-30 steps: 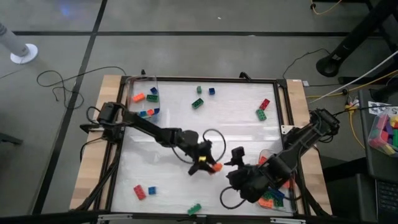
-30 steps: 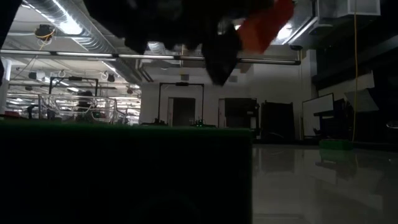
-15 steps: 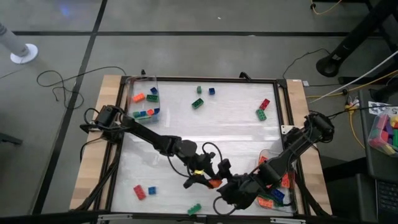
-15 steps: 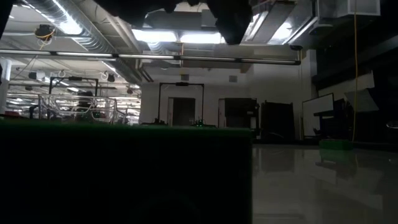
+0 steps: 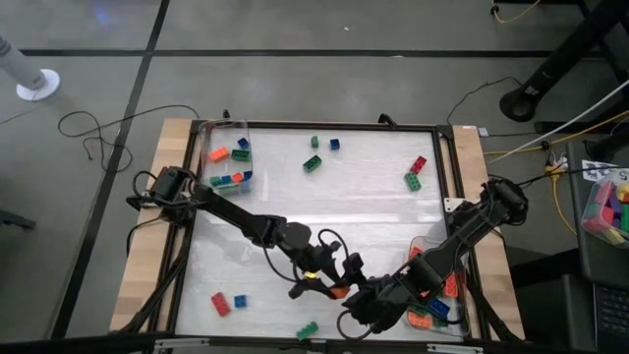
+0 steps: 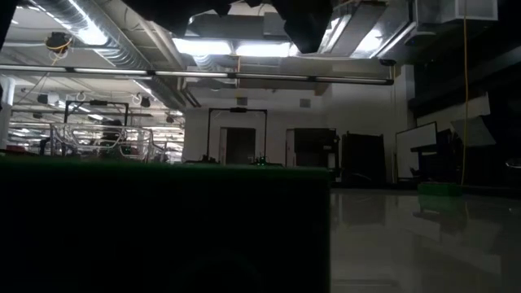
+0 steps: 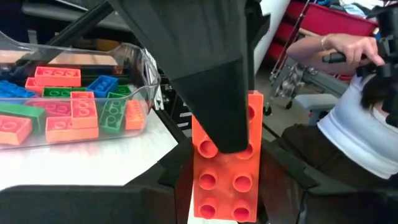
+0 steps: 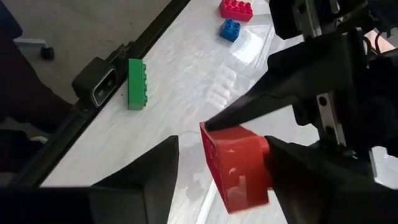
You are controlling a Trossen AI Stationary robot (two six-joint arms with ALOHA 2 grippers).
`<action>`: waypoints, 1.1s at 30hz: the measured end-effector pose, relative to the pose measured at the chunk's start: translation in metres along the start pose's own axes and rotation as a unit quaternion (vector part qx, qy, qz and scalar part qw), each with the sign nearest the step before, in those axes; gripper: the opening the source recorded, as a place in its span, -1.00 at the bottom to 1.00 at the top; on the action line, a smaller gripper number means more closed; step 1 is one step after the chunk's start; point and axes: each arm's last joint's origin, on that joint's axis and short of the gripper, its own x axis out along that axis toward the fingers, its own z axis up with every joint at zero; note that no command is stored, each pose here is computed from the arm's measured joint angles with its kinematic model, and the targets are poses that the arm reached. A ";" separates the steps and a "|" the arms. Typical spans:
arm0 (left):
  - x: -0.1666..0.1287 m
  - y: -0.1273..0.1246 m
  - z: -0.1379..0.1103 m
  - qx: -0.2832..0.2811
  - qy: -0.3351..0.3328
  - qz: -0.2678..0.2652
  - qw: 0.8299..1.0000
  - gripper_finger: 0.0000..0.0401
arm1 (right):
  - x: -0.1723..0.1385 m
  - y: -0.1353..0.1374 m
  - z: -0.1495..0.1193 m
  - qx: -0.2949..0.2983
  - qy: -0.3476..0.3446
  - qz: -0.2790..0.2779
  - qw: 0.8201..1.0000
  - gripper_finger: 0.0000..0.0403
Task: Sort blocks by size
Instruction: Put the 8 stud orange game piece into the bottom transparent bin
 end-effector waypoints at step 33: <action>-0.050 0.040 0.004 -0.071 0.148 0.120 0.979 0.16 | -0.072 -0.001 -0.038 0.188 0.167 0.025 0.968 -0.54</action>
